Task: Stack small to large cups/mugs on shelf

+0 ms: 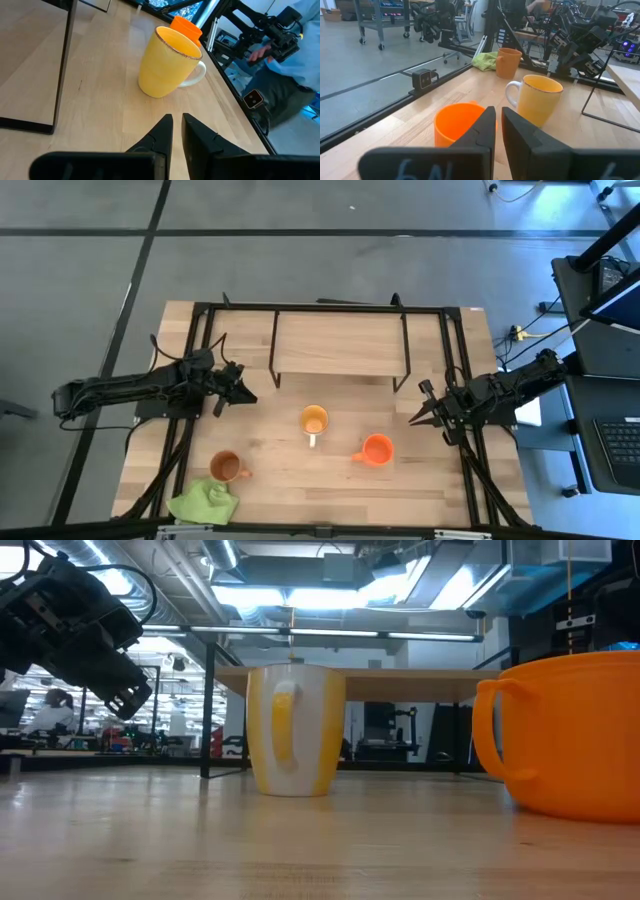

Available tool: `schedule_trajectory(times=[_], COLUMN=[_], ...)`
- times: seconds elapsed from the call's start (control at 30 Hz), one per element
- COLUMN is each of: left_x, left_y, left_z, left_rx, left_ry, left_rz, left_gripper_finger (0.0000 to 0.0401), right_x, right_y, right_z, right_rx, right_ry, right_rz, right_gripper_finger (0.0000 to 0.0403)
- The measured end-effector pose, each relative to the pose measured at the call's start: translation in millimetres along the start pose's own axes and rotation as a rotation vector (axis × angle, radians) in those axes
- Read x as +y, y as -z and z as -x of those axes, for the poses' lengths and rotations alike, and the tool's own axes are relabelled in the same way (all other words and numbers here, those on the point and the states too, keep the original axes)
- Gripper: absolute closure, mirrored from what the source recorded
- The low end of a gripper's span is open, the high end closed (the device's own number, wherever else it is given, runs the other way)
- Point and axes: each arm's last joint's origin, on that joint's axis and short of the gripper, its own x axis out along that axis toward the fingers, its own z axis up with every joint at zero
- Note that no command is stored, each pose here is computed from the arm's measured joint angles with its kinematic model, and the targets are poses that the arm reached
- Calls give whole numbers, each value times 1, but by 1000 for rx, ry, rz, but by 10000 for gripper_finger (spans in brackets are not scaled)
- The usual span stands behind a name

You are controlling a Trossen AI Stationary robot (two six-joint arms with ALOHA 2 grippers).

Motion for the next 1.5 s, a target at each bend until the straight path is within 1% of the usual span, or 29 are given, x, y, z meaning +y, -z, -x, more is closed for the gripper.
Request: schedule_trajectory(times=[0.23, 0.53, 0.73, 0.87, 1.0, 1.07, 1.13, 1.2, 1.3, 1.37, 1.43, 1.5], left_x=[0, 0, 0, 1, 2, 4, 5, 5, 4, 2, 1, -1], left_y=[0, 0, 0, 0, -1, -1, -2, -3, -6, -10, -14, -18], left_z=[0, 0, 0, 0, 0, 0, 1, 1, 1, 1, 1, 2], left_rx=[0, 0, -1, -10, -19, -34, -53, -70, -110, -155, -201, -239], left_ry=[0, 0, -3, -35, -67, -129, -185, -189, -162, -138, -110, -87], left_rz=[0, 0, 0, 0, -33, -91, -95, -32, 103, 213, 306, 349], left_gripper_finger=[367, 367, 367, 367, 367, 367, 367, 367, 367, 367, 367, 367], right_x=[0, 0, 0, 0, -1, -1, -2, -4, -8, -10, -12, -13], right_y=[0, 0, 0, 0, 0, 0, -2, -8, -18, -25, -32, -38], right_z=[0, 0, 0, 0, 0, 0, 0, 0, 2, 4, 7, 10], right_rx=[0, 0, 0, 0, -4, -5, -28, -93, -199, -265, -329, -395], right_ry=[0, 0, 0, -1, 18, 21, 50, 97, 176, 234, 285, 314], right_rz=[-9, -111, -118, -226, -392, -450, -459, -424, -287, -201, -150, -121], right_gripper_finger=[368, 368, 368, 368, 368, 368, 368, 368, 368, 368, 368, 368])
